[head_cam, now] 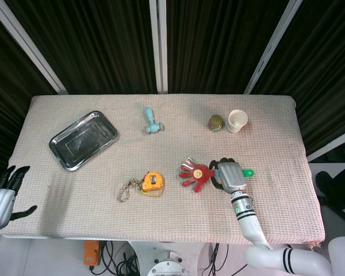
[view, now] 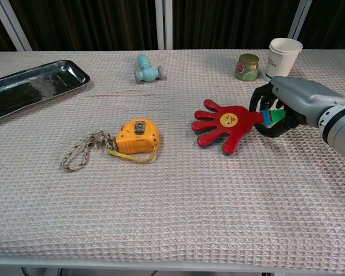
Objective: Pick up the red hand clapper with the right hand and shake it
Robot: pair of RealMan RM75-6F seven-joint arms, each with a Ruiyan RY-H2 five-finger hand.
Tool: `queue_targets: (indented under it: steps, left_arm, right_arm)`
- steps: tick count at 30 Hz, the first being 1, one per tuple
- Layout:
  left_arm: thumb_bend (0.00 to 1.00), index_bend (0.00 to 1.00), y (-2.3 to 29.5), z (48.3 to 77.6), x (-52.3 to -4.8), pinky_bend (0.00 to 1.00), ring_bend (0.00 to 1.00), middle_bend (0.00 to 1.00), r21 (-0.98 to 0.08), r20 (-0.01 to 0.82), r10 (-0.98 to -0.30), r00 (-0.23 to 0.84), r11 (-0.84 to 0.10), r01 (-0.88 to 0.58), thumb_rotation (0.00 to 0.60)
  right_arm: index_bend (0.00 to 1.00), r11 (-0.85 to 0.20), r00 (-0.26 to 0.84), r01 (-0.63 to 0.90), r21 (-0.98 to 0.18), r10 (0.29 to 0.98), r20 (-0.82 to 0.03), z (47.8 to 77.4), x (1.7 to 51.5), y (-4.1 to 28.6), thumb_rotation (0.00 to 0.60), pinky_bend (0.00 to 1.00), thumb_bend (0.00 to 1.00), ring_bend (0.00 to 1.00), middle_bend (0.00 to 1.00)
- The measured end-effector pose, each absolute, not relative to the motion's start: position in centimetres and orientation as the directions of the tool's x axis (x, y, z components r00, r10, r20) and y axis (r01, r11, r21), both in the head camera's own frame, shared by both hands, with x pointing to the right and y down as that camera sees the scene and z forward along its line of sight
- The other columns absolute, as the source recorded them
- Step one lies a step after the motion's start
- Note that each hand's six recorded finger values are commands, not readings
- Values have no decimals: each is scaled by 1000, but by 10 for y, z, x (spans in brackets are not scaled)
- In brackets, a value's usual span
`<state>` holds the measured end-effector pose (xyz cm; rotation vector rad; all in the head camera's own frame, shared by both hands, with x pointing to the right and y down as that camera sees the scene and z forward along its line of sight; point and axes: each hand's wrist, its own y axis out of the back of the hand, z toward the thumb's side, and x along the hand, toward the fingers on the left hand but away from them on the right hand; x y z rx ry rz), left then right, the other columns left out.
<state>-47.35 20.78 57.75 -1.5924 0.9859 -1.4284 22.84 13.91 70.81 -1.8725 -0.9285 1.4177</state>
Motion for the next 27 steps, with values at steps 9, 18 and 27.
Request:
queue_targets:
  steps: [9,18,27]
  left_arm:
    - [60,58,208,577,-473,34,0,99,-913,399,-914,74,-404,-56,600]
    - [60,58,207,576,-472,35,0,100,-914,397,-915,73,-402,-56,600]
    - [60,58,205,575,-470,36,0,99,-917,390,-918,75,-394,-51,600]
  right_arm:
    - [852,-514,203,273,-813,857,-473,702,239,136,600,683,411,507,629]
    - [855,-475,183,429,-768,879,-441,701,253,134,600,740,450,589,657]
    - [853,-446,181,651,-614,877,-445,695,264,128,600,779,518,685,700]
